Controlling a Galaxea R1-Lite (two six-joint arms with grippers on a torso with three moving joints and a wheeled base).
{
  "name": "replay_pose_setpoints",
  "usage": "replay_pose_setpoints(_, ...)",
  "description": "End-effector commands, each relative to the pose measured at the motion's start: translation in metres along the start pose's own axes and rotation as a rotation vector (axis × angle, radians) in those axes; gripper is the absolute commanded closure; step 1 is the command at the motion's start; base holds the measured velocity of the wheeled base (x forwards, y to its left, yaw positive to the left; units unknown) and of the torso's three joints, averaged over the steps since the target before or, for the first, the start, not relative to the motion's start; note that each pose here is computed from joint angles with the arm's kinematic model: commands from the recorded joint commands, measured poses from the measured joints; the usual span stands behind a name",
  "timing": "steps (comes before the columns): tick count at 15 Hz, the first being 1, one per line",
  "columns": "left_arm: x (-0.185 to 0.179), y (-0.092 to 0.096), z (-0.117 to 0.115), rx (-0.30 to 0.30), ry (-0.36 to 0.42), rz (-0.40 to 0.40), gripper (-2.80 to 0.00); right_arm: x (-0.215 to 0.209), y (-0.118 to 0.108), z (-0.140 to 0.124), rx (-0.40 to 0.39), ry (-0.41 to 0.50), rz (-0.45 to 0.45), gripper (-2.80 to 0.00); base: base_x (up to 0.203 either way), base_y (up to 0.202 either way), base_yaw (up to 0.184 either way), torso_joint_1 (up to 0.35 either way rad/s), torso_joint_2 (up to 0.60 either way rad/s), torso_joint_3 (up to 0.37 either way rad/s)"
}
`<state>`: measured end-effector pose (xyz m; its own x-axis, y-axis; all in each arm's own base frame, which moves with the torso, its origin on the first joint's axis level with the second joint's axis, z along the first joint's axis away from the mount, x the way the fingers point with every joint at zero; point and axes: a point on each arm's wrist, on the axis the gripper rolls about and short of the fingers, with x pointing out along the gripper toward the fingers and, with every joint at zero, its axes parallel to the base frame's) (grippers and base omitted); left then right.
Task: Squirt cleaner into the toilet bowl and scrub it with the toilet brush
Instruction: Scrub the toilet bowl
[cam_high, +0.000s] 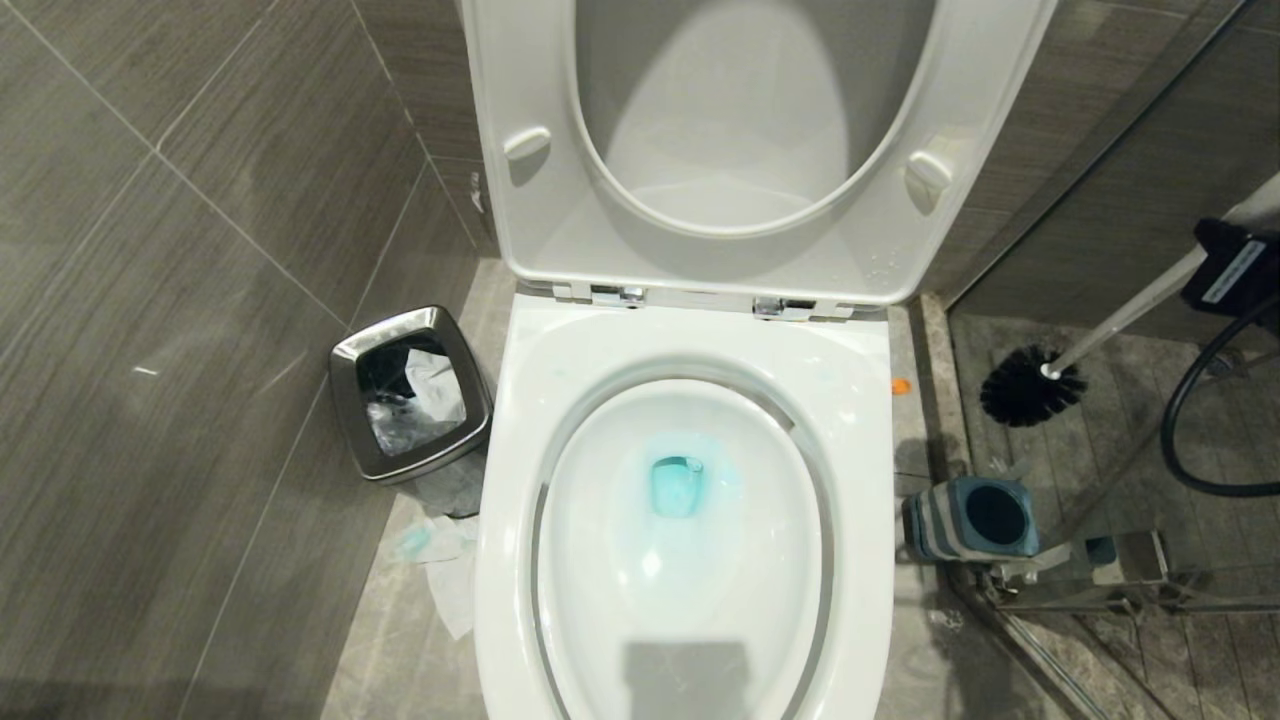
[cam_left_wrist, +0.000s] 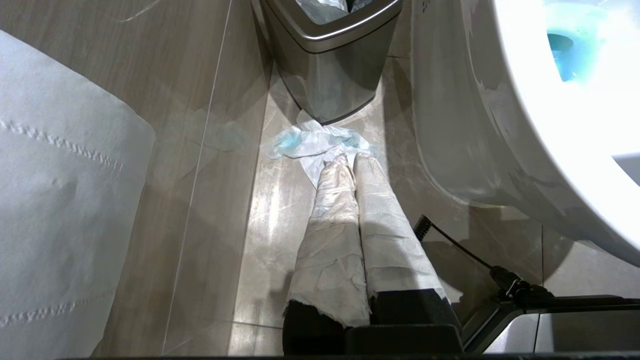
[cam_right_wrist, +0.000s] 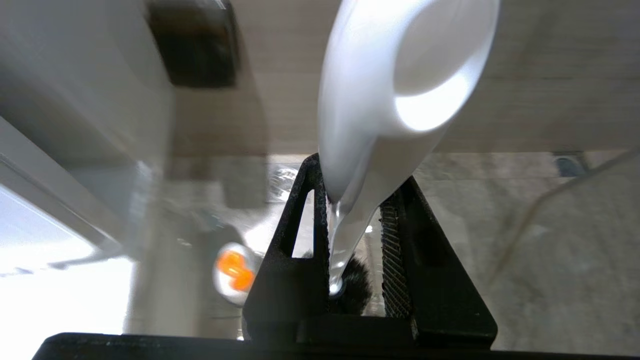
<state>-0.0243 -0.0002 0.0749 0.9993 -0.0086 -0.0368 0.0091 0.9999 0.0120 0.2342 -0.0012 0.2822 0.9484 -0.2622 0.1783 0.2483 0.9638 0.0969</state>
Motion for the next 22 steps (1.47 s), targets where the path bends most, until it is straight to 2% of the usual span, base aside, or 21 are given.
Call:
replay_pose_setpoints(1, 0.0, 0.0, 0.0, 0.0, 0.0, 0.001, 0.0, -0.009, 0.012, 0.04, 0.03, -0.008, 0.029, 0.0, 0.0, 0.0, 0.0, 0.0, 0.0, 0.0)
replay_pose_setpoints(4, 0.0, 0.0, 0.0, 0.0, 0.0, 0.001, 0.0, -0.014, 0.024, 0.075, 0.034, 0.033, 0.066, 0.0, 0.0, 0.0, 0.0, 0.0, 0.0, 0.0)
replay_pose_setpoints(8, 0.0, 0.0, 0.0, 0.0, 0.0, 0.001, 0.0, -0.034, 0.031, 0.103, 0.02, 0.135, 0.108, 0.0, 0.0, 0.0, 0.0, 0.0, 0.0, 0.0)
replay_pose_setpoints(12, 0.0, 0.0, 0.0, 0.0, 0.0, -0.001, 0.0, -0.056, 0.03, 0.14, 0.084, 0.201, 0.146, 0.0, 0.0, 0.0, 0.0, 0.0, 0.0, 0.0)
replay_pose_setpoints(16, 0.0, 0.0, 0.0, 0.0, 0.0, 0.0, 0.0, -0.09, 0.043, 0.158, 0.1, 0.313, 0.339, 0.0, 0.0, 0.0, 0.0, 0.0, 0.0, 0.0)
replay_pose_setpoints(20, 0.0, 0.0, 0.0, 0.0, 0.0, 0.0, 0.0, -0.109, 0.058, 0.159, 0.088, 0.368, 0.51, 0.0, 0.0, 0.0, 0.0, 0.0, 0.0, 0.0)
replay_pose_setpoints(22, 0.0, 0.0, 0.0, 0.0, 0.0, 0.001, 0.0, -0.113, 0.065, 0.157, 0.08, 0.385, 0.561, 0.0, 0.0, 0.0, 0.0, 0.0, 0.0, 0.0)
